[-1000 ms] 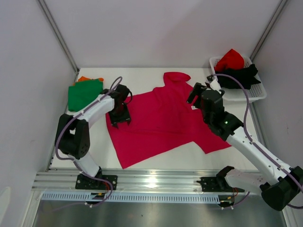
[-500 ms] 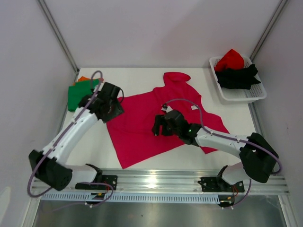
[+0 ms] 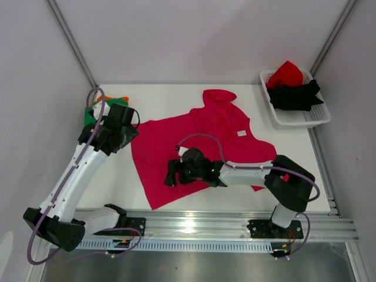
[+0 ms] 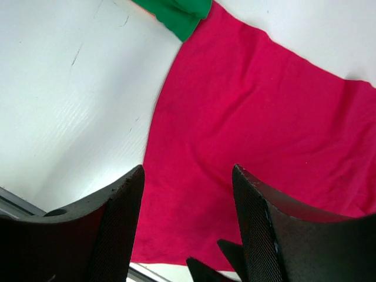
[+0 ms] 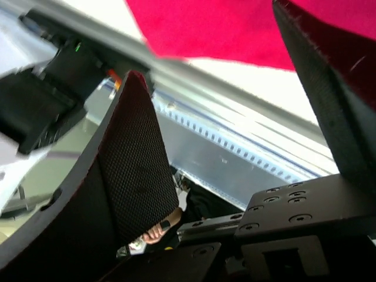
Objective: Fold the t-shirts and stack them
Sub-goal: Flatten out the tshirt
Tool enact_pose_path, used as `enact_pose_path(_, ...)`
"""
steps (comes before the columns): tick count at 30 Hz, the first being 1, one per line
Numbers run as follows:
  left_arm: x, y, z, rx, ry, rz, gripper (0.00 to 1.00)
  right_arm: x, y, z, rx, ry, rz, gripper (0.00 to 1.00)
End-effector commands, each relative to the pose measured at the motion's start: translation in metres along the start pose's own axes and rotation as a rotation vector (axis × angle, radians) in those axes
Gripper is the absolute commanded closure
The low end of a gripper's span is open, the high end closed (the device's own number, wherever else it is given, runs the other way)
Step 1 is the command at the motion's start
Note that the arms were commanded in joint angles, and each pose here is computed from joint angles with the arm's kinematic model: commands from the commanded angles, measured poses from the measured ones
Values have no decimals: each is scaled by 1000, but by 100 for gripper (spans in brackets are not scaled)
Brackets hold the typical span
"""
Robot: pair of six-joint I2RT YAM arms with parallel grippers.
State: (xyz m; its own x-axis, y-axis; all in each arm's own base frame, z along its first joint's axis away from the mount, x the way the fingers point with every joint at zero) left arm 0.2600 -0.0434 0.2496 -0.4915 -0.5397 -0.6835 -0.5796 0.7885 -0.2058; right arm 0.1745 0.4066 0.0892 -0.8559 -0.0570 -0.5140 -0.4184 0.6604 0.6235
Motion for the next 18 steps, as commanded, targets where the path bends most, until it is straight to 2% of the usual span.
enact_pose_path(1, -13, 6, -13, 8, -44, -47, 36, -4, 16, 18, -70, 21, 6, 21)
enact_pose_path(9, -28, 16, -30, 45, -103, -81, 35, 7, 2, 31, -13, 76, 13, 21)
enact_pose_path(18, -40, 22, -43, 74, -140, -111, 34, 4, 17, 31, -28, 127, -3, 21)
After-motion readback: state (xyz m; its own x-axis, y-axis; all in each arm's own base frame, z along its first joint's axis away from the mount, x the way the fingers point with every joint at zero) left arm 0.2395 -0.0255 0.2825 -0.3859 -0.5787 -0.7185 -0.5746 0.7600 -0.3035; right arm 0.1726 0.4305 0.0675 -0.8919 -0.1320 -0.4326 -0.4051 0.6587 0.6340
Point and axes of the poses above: each gripper's point midway between its finger pads, its own z axis out along the fingers, its own y axis along the line the jaws close on, x = y × z, the point moved 1 cm from there along -z, back along the fingers, and after that the axes turned 3 degrees about z, right-handed, at the moved point
